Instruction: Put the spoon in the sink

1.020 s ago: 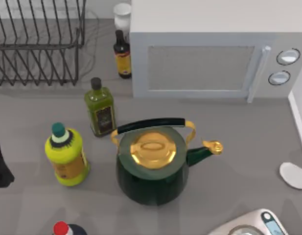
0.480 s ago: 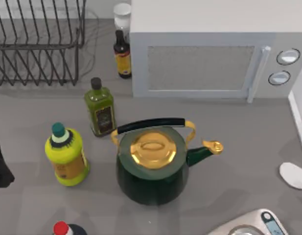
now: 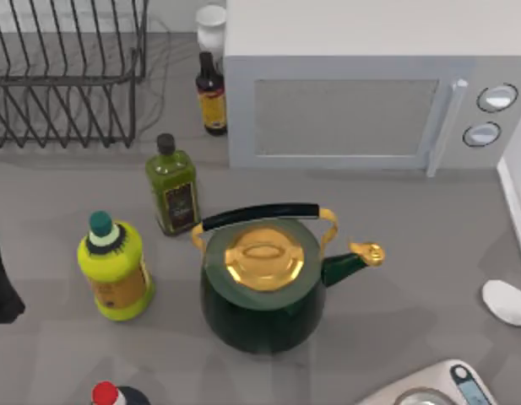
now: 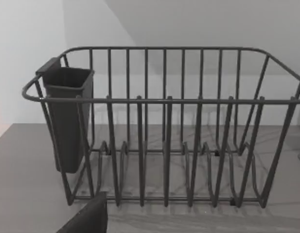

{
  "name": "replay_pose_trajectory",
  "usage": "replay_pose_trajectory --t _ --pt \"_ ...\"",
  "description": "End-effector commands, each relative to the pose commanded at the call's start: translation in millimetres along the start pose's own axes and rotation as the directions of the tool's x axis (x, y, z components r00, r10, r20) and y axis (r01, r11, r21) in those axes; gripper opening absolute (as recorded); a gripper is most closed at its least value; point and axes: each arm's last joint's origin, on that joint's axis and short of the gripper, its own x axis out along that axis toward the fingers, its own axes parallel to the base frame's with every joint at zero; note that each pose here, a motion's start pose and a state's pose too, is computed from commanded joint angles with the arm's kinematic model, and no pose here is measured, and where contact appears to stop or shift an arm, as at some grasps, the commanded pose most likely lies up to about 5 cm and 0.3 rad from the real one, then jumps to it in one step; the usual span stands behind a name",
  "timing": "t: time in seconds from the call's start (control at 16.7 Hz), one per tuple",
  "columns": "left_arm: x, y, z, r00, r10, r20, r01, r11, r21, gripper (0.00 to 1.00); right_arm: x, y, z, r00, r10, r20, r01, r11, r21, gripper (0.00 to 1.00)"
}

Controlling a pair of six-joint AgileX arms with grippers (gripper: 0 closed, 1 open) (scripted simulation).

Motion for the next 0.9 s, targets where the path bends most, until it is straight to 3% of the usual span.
replay_pose_trajectory --t 0.36,0.9 --pt "0 0 0 1.000 0.000 0.000 0.000 1.000 0.000 1.00 10 0 1 1.000 0.003 -0.002 -0.003 1.000 0.000 1.00" --pt "0 0 0 1.000 0.000 0.000 0.000 1.000 0.000 1.00 95 -1 1 1.000 -0.003 0.002 0.003 1.000 0.000 1.00"
